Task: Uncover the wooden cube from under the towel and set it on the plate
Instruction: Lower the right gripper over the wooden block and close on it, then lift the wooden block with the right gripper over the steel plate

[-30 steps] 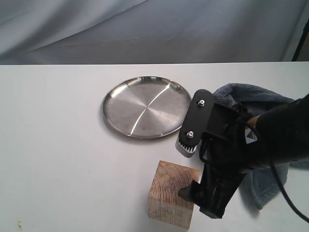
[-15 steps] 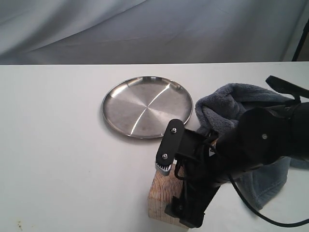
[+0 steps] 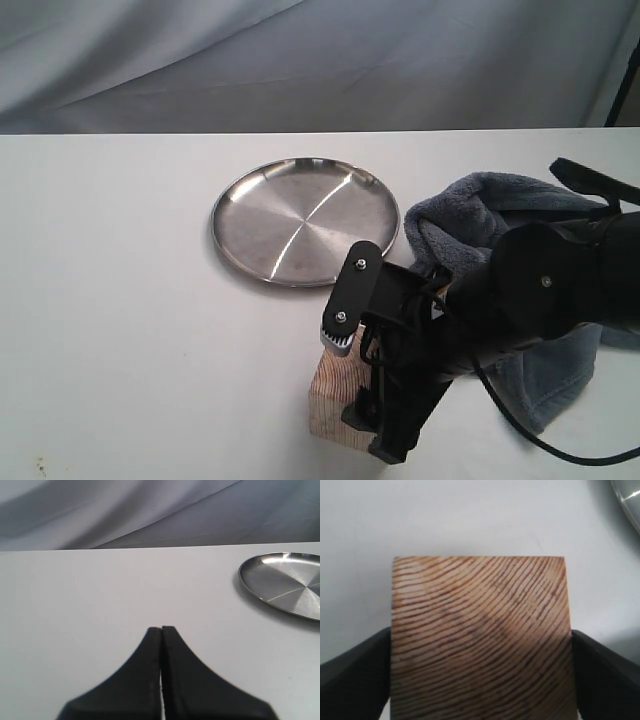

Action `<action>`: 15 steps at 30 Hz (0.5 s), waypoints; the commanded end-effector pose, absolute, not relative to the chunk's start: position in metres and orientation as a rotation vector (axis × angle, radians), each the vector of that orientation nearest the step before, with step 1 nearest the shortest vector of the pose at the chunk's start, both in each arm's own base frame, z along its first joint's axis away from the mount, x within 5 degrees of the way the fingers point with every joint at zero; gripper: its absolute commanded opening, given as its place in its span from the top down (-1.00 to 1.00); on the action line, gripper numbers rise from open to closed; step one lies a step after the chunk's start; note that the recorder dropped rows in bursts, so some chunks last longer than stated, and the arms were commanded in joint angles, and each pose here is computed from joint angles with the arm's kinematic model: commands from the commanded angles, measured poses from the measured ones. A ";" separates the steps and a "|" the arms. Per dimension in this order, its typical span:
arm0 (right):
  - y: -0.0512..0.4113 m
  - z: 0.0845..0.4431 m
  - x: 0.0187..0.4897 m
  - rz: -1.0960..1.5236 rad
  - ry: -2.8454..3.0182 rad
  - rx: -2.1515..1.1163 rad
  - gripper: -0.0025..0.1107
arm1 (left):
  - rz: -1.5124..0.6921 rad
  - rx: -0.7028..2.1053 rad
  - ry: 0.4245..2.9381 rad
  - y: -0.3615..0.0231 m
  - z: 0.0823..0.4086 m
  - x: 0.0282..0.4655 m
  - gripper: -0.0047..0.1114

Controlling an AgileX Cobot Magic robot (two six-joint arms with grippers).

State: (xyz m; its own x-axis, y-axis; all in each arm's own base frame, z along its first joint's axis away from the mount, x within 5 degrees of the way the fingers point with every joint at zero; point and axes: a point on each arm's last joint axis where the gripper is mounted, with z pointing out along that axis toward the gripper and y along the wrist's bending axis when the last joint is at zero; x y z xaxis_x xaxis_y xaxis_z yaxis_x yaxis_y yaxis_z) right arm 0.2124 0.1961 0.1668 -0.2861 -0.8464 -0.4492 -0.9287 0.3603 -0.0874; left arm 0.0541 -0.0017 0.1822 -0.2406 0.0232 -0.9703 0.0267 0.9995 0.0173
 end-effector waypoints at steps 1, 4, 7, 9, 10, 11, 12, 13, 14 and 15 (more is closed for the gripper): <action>0.200 0.174 0.216 0.278 2.191 -1.518 0.95 | -0.005 0.030 1.795 -0.002 0.185 0.054 0.92; 0.203 0.180 0.219 0.290 2.183 -1.522 0.96 | -0.005 0.030 1.795 -0.002 0.185 0.054 0.92; 0.208 0.188 0.223 0.302 2.173 -1.514 0.96 | -0.005 0.030 1.795 -0.002 0.185 0.054 0.92; 0.211 0.194 0.226 0.310 2.163 -1.506 0.96 | -0.005 0.030 1.795 -0.002 0.185 0.054 0.92; 0.213 0.198 0.228 0.315 2.153 -1.504 0.96 | -0.005 0.030 1.795 -0.002 0.185 0.054 0.92; 0.215 0.203 0.230 0.316 2.139 -1.498 0.96 | -0.005 0.030 1.795 -0.002 0.185 0.054 0.92; 0.217 0.207 0.232 0.318 2.128 -1.494 0.96 | -0.005 0.030 1.795 -0.002 0.185 0.054 0.92; 0.220 0.213 0.236 0.321 2.108 -1.485 0.96 | -0.005 0.030 1.795 -0.002 0.185 0.054 0.92; 0.222 0.218 0.238 0.322 2.092 -1.477 0.96 | -0.005 0.030 1.795 -0.002 0.185 0.054 0.92; 0.224 0.224 0.241 0.322 2.075 -1.467 0.96 | -0.005 0.030 1.795 -0.002 0.185 0.054 0.92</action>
